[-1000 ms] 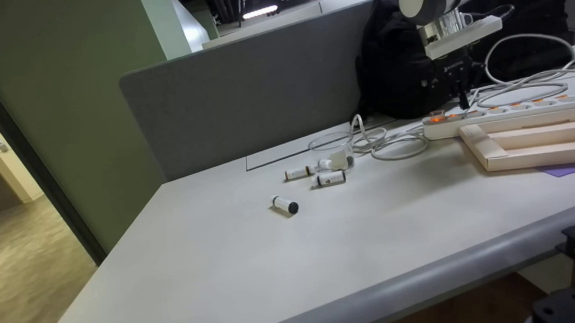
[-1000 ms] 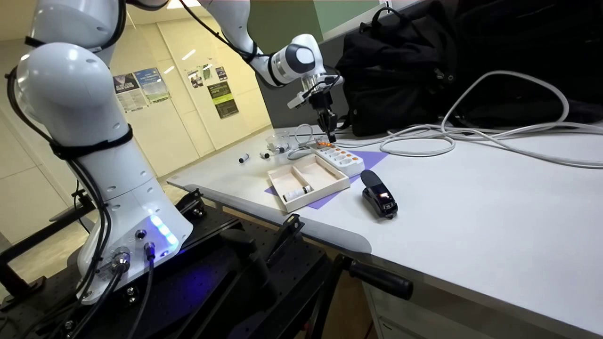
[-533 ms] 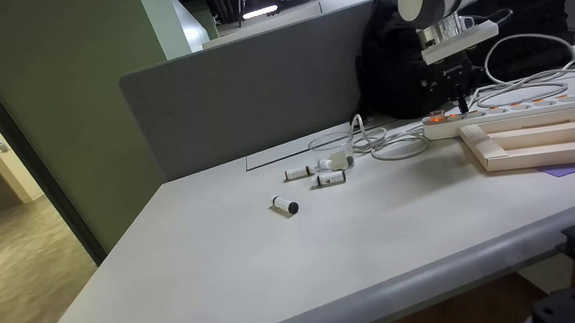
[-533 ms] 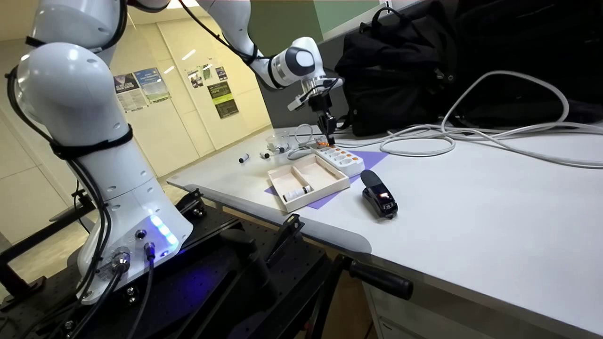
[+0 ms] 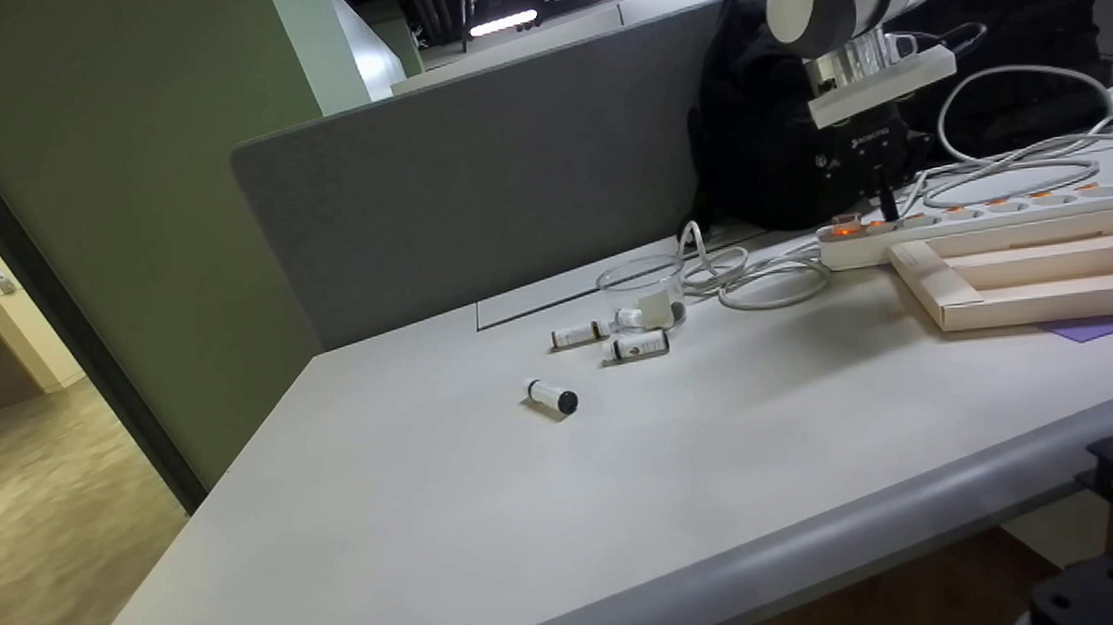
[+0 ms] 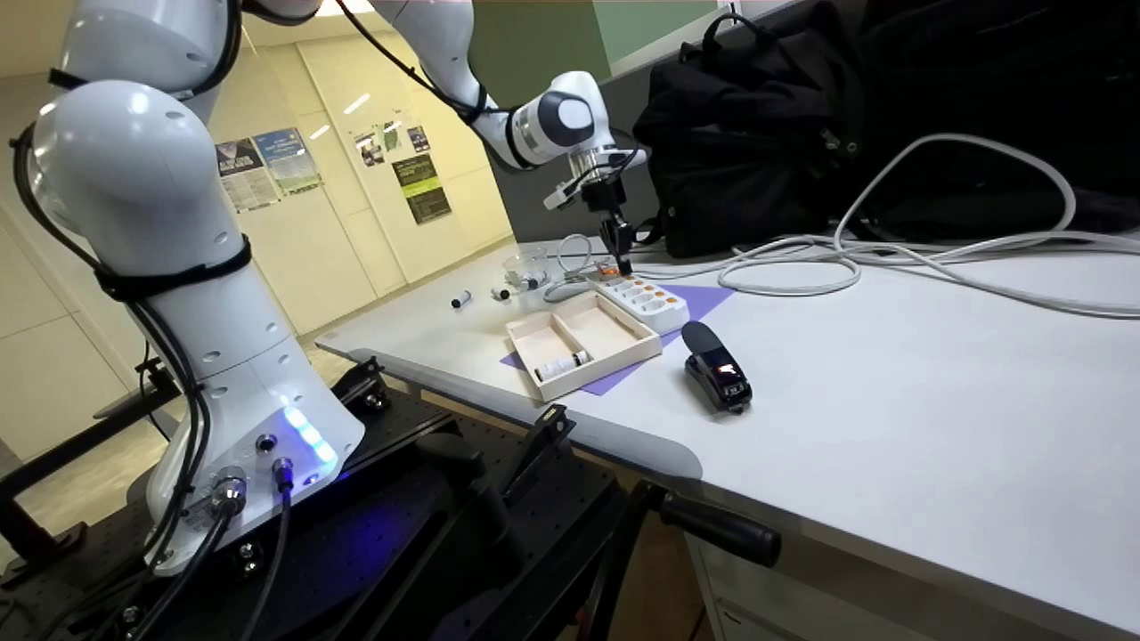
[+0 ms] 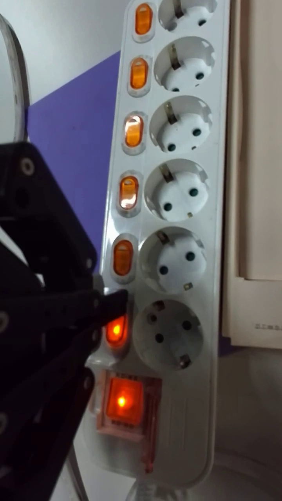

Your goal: Turn off the second last switch to the left

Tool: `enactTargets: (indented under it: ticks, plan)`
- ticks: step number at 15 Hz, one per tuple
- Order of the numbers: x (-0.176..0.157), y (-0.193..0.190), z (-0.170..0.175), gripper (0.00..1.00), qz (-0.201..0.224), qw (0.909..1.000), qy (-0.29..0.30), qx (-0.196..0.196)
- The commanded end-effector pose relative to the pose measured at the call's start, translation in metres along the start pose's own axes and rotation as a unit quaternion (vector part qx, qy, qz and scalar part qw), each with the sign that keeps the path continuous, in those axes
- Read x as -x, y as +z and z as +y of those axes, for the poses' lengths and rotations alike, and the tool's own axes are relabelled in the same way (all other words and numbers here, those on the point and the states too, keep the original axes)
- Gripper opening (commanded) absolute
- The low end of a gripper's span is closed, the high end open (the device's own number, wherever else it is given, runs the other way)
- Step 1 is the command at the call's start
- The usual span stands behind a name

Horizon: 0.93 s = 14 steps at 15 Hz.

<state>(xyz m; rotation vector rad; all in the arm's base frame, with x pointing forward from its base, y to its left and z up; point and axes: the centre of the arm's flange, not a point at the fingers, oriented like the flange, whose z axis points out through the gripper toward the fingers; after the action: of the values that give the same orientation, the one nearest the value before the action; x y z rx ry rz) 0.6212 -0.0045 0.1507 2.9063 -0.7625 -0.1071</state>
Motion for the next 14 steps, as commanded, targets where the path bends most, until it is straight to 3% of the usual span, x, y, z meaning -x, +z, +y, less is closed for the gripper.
enactTargets:
  ticks: [1, 14]
  plan:
    - [0.0006, 0.0026, -0.0087, 0.00, 0.007, 0.9995, 0.025, -0.018]
    - [0.0078, 0.0088, -0.0047, 0.00, -0.017, 0.9964, 0.062, -0.055]
